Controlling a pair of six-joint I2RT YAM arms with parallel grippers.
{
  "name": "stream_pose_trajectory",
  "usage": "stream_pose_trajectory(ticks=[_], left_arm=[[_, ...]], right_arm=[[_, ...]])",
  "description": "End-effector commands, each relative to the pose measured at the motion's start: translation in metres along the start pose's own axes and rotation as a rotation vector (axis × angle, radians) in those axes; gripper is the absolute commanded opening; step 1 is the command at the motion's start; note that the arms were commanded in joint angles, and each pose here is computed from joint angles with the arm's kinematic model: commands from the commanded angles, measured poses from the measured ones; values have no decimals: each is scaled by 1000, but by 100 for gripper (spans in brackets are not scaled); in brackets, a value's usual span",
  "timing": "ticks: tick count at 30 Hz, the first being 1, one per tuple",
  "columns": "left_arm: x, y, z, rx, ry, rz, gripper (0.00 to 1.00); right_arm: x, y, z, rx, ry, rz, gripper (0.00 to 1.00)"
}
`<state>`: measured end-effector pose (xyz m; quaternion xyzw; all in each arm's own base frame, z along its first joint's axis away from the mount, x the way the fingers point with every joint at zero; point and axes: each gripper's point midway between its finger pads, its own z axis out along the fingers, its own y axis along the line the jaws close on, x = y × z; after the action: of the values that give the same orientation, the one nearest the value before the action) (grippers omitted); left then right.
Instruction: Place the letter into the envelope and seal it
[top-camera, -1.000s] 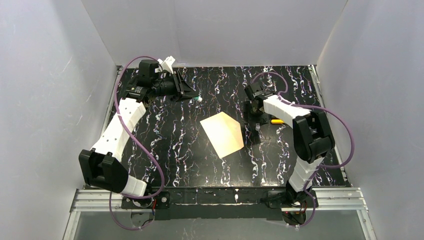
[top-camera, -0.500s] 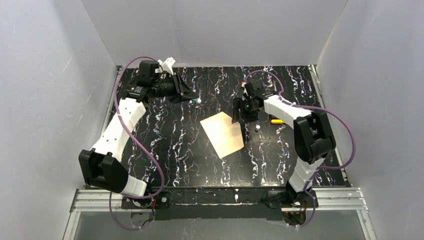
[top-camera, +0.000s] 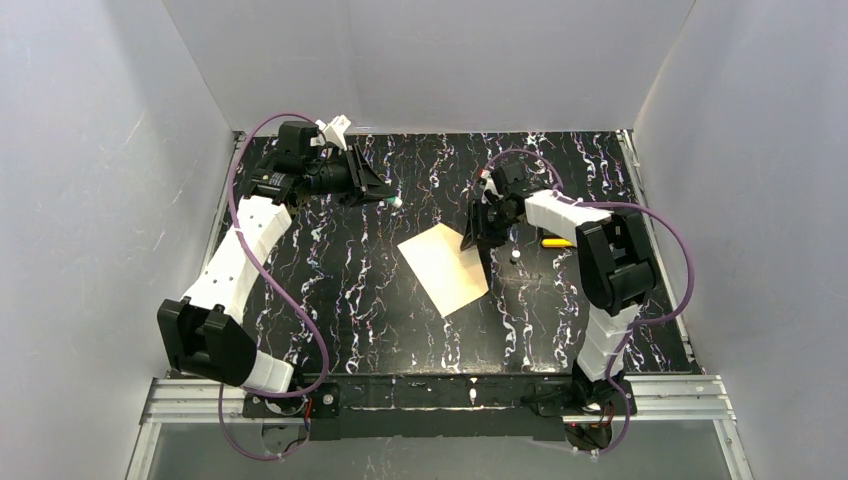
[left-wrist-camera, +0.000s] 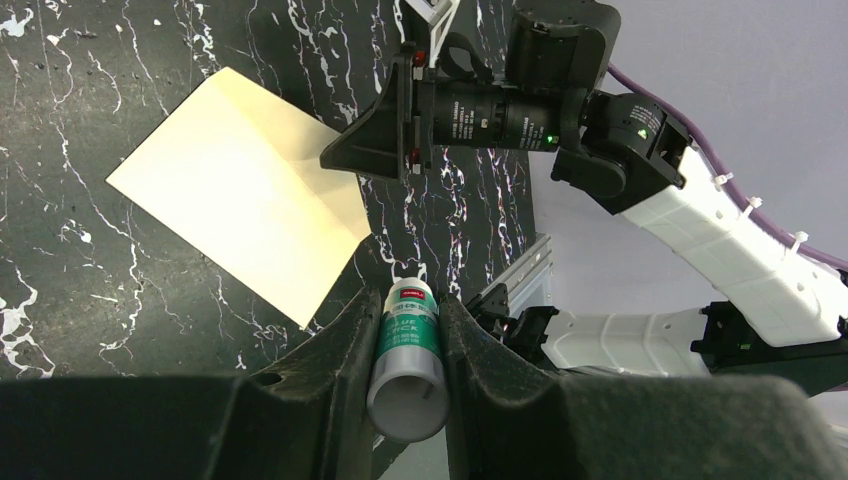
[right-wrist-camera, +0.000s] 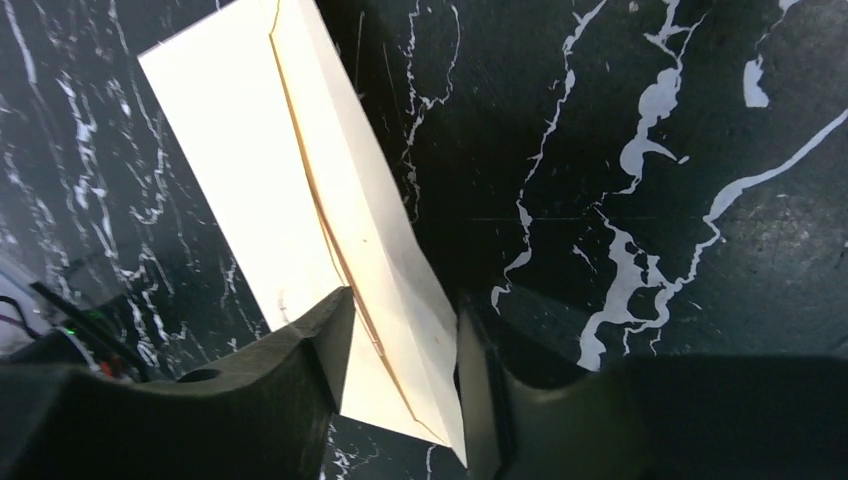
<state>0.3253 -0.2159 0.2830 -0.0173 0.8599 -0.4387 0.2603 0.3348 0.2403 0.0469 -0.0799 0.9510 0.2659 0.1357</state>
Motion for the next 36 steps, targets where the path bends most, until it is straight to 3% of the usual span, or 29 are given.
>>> stream_pose_trajectory(ticks=[1,5,9,13,18,23,26,30,32,36], left_arm=[[1,-15,-12,29,-12,35,0],[1,-16,-13,31,-15,36,0],[2,-15,-12,31,-11,34,0],[2,-14,-12,29,-9,31,0],[4,-7,-7,11,-4,19,0],[19,7,11,-61,19,26,0],[28,22,26,-138,28,44,0],[46,39,46,-233,76,85,0],[53,43,53,-255,103,105,0],[66,51,67,-282,153,139,0]], right_arm=[[-3,9,2,-94,-5,23,46],[-1,9,6,-135,-6,61,28],[2,11,10,-167,-28,82,16],[-8,21,7,-235,-143,122,6],[-20,23,-9,-250,-340,238,6],[-13,13,-20,-186,-419,320,7],[-3,11,-23,-168,-430,336,15],[6,0,-28,-96,-434,361,56],[4,-3,-38,-54,-453,339,69],[-7,-3,-60,16,-474,264,74]])
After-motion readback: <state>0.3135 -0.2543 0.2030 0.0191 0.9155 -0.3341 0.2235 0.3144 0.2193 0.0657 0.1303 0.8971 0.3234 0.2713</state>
